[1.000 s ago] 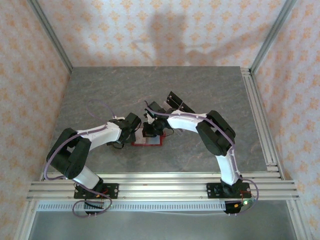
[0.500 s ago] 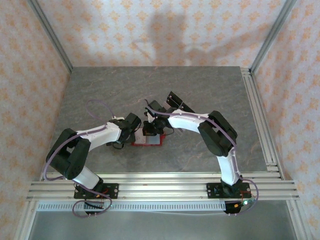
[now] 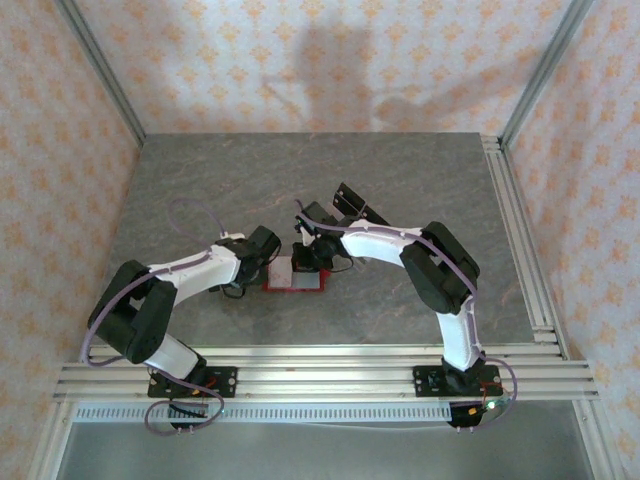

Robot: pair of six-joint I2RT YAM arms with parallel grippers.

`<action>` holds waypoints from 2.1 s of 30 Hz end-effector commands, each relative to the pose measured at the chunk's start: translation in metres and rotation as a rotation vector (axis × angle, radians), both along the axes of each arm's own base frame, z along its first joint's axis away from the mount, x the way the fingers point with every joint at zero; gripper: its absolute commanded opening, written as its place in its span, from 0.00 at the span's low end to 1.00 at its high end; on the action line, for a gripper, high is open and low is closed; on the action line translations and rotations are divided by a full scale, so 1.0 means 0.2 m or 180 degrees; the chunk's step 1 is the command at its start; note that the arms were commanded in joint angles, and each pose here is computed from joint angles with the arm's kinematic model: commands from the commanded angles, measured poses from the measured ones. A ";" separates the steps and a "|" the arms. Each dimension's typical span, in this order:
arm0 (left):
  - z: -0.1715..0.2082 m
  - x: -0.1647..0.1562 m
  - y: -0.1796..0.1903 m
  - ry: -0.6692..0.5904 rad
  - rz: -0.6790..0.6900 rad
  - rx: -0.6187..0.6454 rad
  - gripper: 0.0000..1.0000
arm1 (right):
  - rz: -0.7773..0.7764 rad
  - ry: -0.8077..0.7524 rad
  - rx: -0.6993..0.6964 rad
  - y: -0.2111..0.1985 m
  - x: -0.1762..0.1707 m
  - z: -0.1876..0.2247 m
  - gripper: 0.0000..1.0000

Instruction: Put the credit cards into the card holder

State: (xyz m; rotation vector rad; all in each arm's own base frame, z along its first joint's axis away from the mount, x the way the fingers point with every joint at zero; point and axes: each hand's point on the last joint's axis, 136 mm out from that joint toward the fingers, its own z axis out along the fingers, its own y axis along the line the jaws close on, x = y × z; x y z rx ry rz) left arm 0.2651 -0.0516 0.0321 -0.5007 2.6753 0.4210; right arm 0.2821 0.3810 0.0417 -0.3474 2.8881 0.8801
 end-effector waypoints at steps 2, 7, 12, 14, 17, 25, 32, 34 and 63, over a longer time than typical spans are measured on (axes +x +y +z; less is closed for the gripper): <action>-0.03 -0.02 0.04 0.0064 0.0060 0.0105 0.97 | 0.0023 0.0021 -0.0066 -0.01 0.00 -0.02 0.00; -0.06 -0.03 0.04 0.0095 0.0052 0.0092 0.97 | 0.0058 0.0047 -0.0059 0.01 0.01 -0.03 0.00; -0.07 -0.03 0.03 0.0108 0.0048 0.0073 0.97 | 0.0103 0.0054 -0.0053 0.04 0.01 -0.02 0.00; -0.08 -0.03 0.03 0.0108 0.0051 0.0059 0.97 | 0.0126 0.0055 -0.0054 0.05 0.01 -0.02 0.00; -0.08 -0.04 0.03 0.0108 0.0046 0.0052 0.97 | 0.0151 0.0068 -0.0061 0.07 0.01 -0.02 0.00; -0.09 -0.05 0.03 0.0110 0.0044 0.0031 0.97 | 0.0200 0.0074 -0.0058 0.09 0.01 -0.02 0.00; -0.09 -0.05 0.03 0.0101 0.0061 0.0039 0.97 | 0.0187 -0.0005 -0.0126 0.06 0.02 0.00 0.00; -0.07 -0.05 0.04 0.0085 0.0085 0.0060 0.97 | 0.0164 -0.0028 -0.0135 0.04 0.02 0.01 0.00; -0.13 -0.07 0.03 0.0162 0.0098 0.0000 0.97 | 0.0334 0.0130 -0.0101 0.10 0.01 -0.02 0.00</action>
